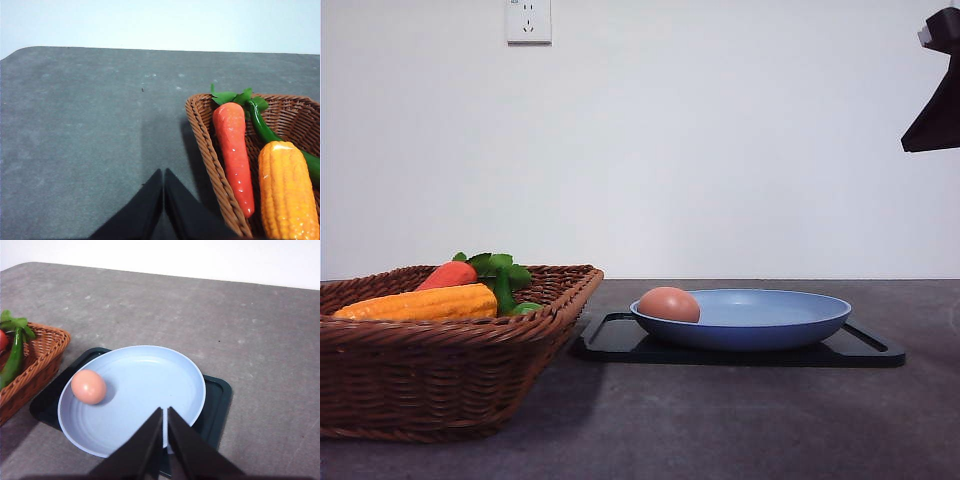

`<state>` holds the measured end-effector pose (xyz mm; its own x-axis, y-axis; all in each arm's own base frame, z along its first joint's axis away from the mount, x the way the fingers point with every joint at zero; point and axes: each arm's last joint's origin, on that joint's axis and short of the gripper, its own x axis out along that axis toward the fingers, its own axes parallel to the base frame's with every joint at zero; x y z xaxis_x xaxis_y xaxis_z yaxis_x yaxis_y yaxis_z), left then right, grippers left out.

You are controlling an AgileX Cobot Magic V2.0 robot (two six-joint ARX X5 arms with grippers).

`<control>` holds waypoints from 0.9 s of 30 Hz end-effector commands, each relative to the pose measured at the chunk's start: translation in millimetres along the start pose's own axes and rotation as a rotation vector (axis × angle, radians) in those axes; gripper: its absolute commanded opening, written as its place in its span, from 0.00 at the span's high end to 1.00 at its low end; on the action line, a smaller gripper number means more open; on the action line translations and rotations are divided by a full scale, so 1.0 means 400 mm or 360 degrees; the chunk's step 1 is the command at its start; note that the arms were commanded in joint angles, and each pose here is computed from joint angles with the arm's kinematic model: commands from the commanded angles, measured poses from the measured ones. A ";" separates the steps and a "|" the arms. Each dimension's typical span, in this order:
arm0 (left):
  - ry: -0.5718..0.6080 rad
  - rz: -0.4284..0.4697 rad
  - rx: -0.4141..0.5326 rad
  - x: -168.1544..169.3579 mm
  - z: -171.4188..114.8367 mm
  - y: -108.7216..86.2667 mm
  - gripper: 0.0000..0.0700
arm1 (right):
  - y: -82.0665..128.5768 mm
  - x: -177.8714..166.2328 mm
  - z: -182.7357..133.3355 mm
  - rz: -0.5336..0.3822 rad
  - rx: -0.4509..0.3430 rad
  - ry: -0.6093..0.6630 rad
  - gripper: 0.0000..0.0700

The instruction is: Transfer egg from basket to plate and serve

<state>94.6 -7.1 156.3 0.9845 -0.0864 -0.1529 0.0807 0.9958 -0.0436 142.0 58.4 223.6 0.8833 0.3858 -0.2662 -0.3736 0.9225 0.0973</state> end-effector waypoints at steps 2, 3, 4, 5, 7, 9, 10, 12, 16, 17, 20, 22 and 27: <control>0.0040 0.0000 -0.0007 0.007 -0.022 0.001 1.00 | 0.002 0.001 0.007 0.0008 0.0013 -0.0020 1.00; 0.0040 0.0000 -0.0007 0.007 -0.022 0.001 1.00 | 0.002 0.000 0.007 0.0008 0.0013 -0.0020 1.00; 0.0040 -0.0001 -0.0007 0.007 -0.022 0.001 1.00 | 0.002 0.001 0.007 0.0008 0.0013 -0.0020 1.00; 0.0040 -0.0001 -0.0007 0.007 -0.022 0.001 1.00 | 0.002 0.001 0.007 0.0008 0.0013 -0.0020 1.00; 0.0040 -0.0001 -0.0007 0.007 -0.022 0.001 1.00 | 0.002 0.001 0.007 0.0008 0.0013 -0.0020 1.00; 0.0040 -0.0001 -0.0007 0.007 -0.022 0.001 1.00 | 0.003 0.001 0.007 0.0009 0.0013 -0.0020 1.00; 0.0040 -0.0001 -0.0007 0.007 -0.022 0.001 1.00 | 0.003 0.001 0.007 0.0009 0.0012 -0.0020 1.00; 0.0040 0.0000 -0.0007 0.007 -0.022 0.001 1.00 | 0.003 0.001 0.007 0.0009 0.0012 -0.0020 1.00; 0.0040 -0.0001 -0.0007 0.007 -0.022 0.001 1.00 | 0.002 0.001 0.007 0.0008 0.0004 -0.0020 1.00; 0.0040 -0.0001 -0.0007 0.007 -0.022 0.001 1.00 | 0.002 0.001 0.007 0.0007 -0.0011 -0.0019 1.00; 0.0040 0.0000 -0.0007 0.007 -0.022 0.001 1.00 | 0.002 -0.003 0.008 -0.0013 -0.0099 -0.0030 1.00; 0.0040 -0.0001 -0.0007 0.007 -0.022 0.001 1.00 | -0.003 -0.026 0.016 -0.0113 -0.0210 -0.0093 1.00; 0.0040 0.0000 -0.0007 0.007 -0.022 0.001 1.00 | -0.026 -0.099 0.044 -0.0357 -0.0336 -0.0357 1.00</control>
<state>94.6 -7.1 156.3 0.9845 -0.0864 -0.1529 0.0803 0.9957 -0.0459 117.4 35.4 248.6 0.9776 0.2012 -0.0616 -0.2062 0.9743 -0.0904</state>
